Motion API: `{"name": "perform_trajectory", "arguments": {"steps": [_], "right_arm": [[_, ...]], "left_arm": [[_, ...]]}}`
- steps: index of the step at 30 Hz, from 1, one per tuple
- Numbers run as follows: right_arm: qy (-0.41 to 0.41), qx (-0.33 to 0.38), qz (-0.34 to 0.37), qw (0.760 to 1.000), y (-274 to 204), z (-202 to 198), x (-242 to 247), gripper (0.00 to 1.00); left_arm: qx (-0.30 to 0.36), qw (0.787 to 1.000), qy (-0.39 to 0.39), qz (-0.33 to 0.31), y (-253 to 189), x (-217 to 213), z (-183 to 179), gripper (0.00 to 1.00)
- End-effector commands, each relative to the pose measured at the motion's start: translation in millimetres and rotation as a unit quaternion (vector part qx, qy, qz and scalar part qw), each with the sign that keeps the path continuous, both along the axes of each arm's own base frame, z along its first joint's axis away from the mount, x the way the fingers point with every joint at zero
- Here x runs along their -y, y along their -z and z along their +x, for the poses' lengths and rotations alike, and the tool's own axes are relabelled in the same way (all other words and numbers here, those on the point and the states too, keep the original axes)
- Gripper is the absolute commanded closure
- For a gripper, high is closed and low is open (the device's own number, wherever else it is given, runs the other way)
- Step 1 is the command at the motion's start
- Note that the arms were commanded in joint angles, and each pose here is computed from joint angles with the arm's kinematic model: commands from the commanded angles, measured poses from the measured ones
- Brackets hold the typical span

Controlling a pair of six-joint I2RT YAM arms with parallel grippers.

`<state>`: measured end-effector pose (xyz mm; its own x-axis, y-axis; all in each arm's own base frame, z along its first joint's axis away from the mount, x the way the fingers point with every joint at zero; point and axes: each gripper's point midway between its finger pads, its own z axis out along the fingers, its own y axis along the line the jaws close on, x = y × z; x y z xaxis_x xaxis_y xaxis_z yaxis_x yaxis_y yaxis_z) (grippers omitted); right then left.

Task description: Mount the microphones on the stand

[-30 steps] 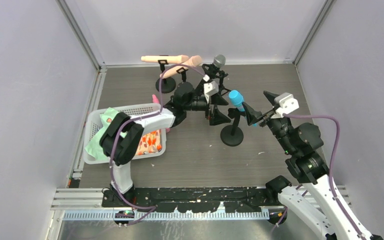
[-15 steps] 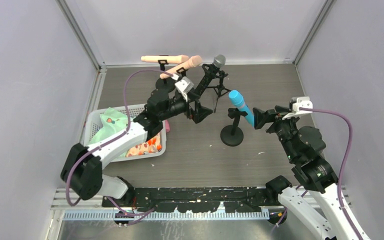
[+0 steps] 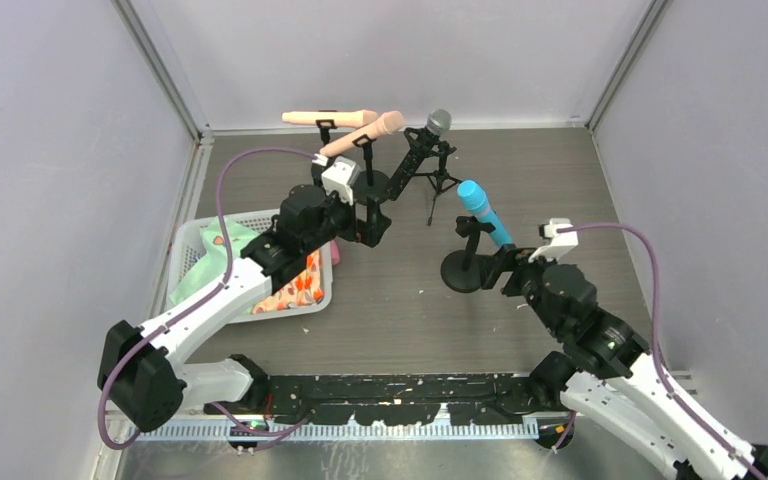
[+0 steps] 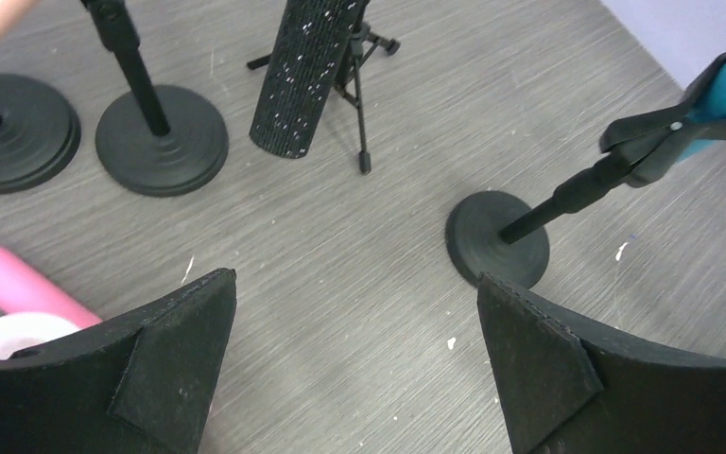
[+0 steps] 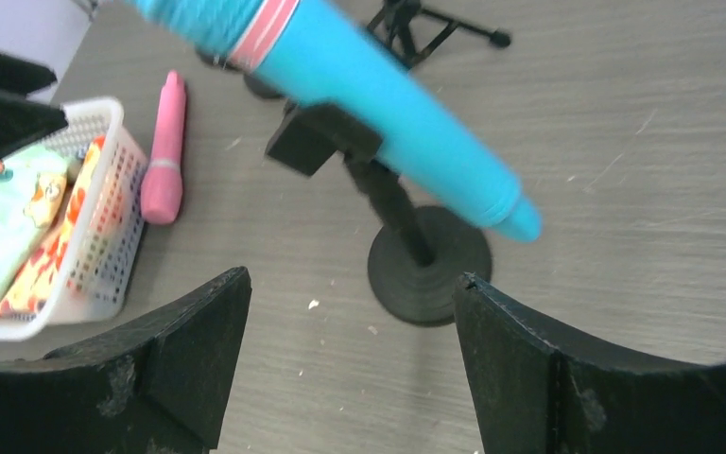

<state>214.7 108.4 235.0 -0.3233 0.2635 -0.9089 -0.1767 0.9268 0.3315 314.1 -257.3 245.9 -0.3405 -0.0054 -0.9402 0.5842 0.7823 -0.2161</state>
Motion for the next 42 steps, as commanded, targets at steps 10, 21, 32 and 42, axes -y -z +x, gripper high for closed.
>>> {"name": "perform_trajectory", "arguments": {"steps": [10, 21, 32, 42], "right_arm": [[0.071, 0.056, -0.027, 0.996, 59, 49, -48, 0.22], [0.115, 0.062, -0.062, 0.990, 94, 82, -39, 0.25], [0.101, 0.076, -0.050, 0.991, 108, 103, -30, 0.44], [0.098, 0.108, -0.058, 0.988, 105, 122, -27, 0.84]], "left_arm": [[0.012, 0.999, -0.039, 0.025, -12, -25, 0, 0.00], [0.020, 0.998, -0.034, 0.041, -10, -30, -3, 0.00], [0.018, 0.998, -0.034, 0.041, -7, -30, -3, 0.00], [0.014, 0.998, -0.038, 0.046, -3, -34, -6, 0.00]]}}
